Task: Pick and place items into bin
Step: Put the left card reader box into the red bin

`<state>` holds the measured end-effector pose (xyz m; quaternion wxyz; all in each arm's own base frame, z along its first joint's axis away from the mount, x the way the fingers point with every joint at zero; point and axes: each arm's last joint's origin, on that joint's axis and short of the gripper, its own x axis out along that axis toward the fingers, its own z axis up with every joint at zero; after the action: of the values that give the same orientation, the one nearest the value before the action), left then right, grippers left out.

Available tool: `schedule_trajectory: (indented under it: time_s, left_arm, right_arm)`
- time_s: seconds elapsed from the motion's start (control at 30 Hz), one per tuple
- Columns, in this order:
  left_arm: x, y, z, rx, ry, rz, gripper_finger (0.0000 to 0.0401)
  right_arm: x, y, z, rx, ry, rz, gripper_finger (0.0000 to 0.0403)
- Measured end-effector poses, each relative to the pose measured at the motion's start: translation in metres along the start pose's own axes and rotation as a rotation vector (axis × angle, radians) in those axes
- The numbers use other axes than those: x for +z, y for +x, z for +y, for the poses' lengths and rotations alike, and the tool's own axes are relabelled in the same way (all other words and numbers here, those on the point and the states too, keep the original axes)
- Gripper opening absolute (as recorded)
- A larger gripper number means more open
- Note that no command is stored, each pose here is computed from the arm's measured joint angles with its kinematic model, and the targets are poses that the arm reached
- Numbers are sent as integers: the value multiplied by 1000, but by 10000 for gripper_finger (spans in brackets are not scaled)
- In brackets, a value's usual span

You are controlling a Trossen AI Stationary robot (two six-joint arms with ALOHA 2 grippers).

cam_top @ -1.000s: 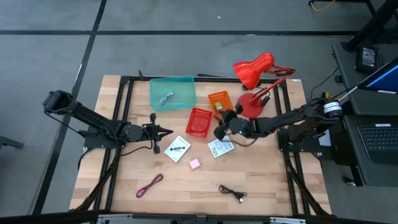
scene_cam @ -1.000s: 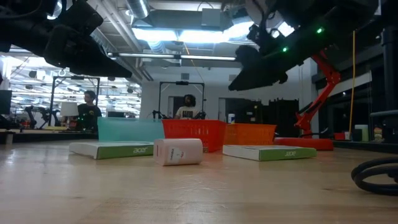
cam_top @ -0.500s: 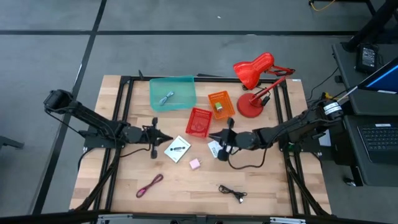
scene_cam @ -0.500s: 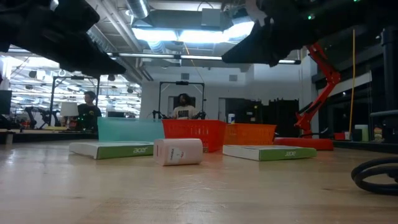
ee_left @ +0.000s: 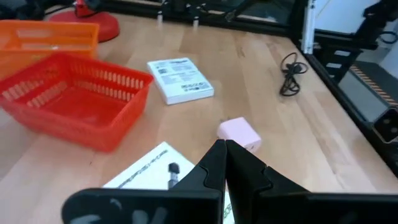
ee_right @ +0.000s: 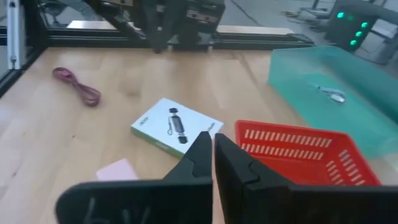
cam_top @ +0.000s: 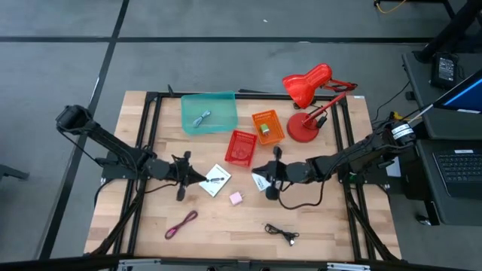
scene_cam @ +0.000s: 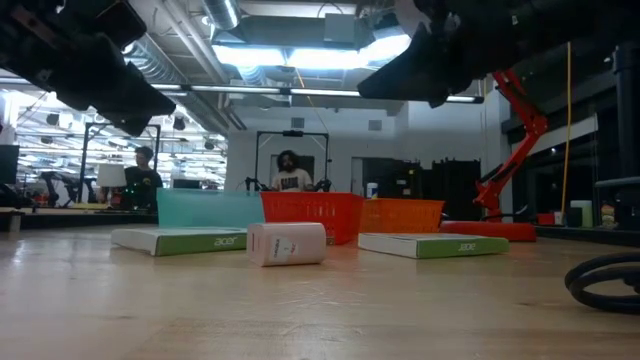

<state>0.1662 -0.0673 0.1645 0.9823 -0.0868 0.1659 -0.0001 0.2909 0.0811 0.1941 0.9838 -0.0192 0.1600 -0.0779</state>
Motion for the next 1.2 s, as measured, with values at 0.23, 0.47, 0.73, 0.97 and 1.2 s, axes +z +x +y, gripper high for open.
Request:
schedule_trajectory:
  time_s: [0.23, 0.47, 0.73, 0.97, 1.2]
  left_arm:
    - [-3, 0, 1, 39, -50, 18, 3]
    - [-3, 0, 1, 46, -68, 17, 3]
    - [-4, 0, 1, 38, -65, 25, 3]
    - [-7, -1, 2, 49, -30, 57, 3]
    - [4, 1, -3, 61, 9, 137, 3]
  right_arm:
    - [0, -1, 2, 21, 3, 2, 1]
    - [-1, -3, 7, 41, 14, 1, 1]
    - [-1, -4, 9, 46, -6, 0, 1]
    - [0, -2, 5, 48, 6, -5, 1]
    - [8, 2, 0, 158, 90, -59, 0]
